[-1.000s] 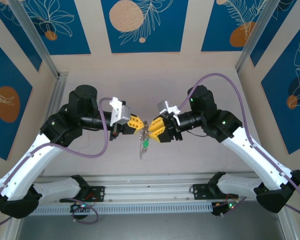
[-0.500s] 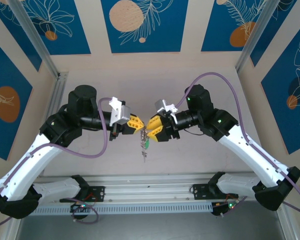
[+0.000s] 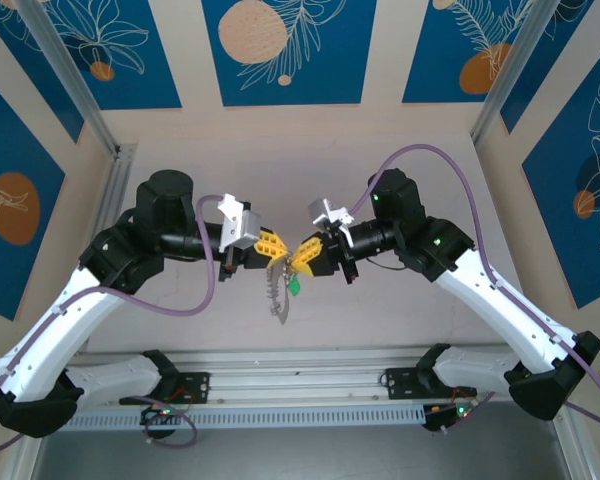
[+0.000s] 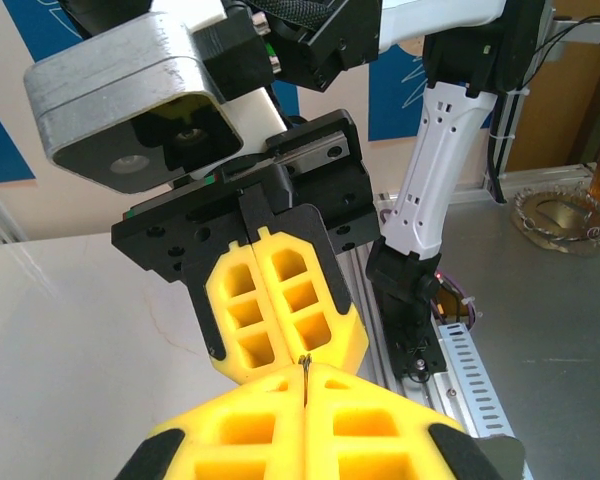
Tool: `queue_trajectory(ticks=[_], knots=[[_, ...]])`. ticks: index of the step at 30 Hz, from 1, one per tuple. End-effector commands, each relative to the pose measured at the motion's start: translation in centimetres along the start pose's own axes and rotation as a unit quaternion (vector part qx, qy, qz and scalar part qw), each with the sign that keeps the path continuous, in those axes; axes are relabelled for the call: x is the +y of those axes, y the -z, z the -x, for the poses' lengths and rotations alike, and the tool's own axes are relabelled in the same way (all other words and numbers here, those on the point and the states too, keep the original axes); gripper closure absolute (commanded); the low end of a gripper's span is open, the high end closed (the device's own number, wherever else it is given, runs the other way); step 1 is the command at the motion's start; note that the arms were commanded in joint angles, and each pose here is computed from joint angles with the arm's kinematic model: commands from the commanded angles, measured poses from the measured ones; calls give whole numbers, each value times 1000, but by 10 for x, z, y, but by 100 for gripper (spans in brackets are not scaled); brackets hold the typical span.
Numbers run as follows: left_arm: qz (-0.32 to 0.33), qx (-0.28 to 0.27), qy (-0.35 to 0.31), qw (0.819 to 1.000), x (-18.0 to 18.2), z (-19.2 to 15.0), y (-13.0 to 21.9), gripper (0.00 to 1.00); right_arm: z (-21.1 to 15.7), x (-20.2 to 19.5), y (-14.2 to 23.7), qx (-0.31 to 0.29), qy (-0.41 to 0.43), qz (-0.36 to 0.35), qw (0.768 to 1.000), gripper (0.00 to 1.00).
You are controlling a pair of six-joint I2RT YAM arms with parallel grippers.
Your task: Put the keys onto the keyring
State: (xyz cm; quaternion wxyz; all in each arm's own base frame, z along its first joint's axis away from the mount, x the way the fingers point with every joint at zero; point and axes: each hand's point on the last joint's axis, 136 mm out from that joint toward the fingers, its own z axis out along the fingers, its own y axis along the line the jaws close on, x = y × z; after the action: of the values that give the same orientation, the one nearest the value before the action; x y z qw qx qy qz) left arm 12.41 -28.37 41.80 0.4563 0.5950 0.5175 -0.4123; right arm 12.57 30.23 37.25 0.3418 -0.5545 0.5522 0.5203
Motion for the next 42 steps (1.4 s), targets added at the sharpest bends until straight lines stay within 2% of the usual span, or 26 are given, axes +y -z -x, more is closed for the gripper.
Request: queue_trajectory(ticks=[1, 8, 17, 26, 30, 33, 42], knots=[[1, -20, -13, 1000, -2, 11, 5, 100, -2, -1, 3, 6, 1, -16, 1000, 99], [19, -5, -10, 1000, 4, 3, 4, 100, 0, -7, 17, 9, 45, -104, 994, 100], [43, 13, -4, 999, 15, -9, 1, 100, 10, -19, 29, 3, 109, -201, 974, 100], [36, 32, 11, 999, 19, -21, -6, 100, 22, -30, 31, 6, 123, -228, 966, 100], [58, 56, 27, 996, 26, -35, -7, 100, 20, -43, 27, 24, 114, -240, 964, 100], [79, 76, 54, 992, 37, -49, -8, 92, 12, -56, 19, 49, 94, -243, 964, 100], [128, 94, 140, 977, 55, -104, -9, 65, -30, -101, -9, 121, 35, -254, 959, 100]])
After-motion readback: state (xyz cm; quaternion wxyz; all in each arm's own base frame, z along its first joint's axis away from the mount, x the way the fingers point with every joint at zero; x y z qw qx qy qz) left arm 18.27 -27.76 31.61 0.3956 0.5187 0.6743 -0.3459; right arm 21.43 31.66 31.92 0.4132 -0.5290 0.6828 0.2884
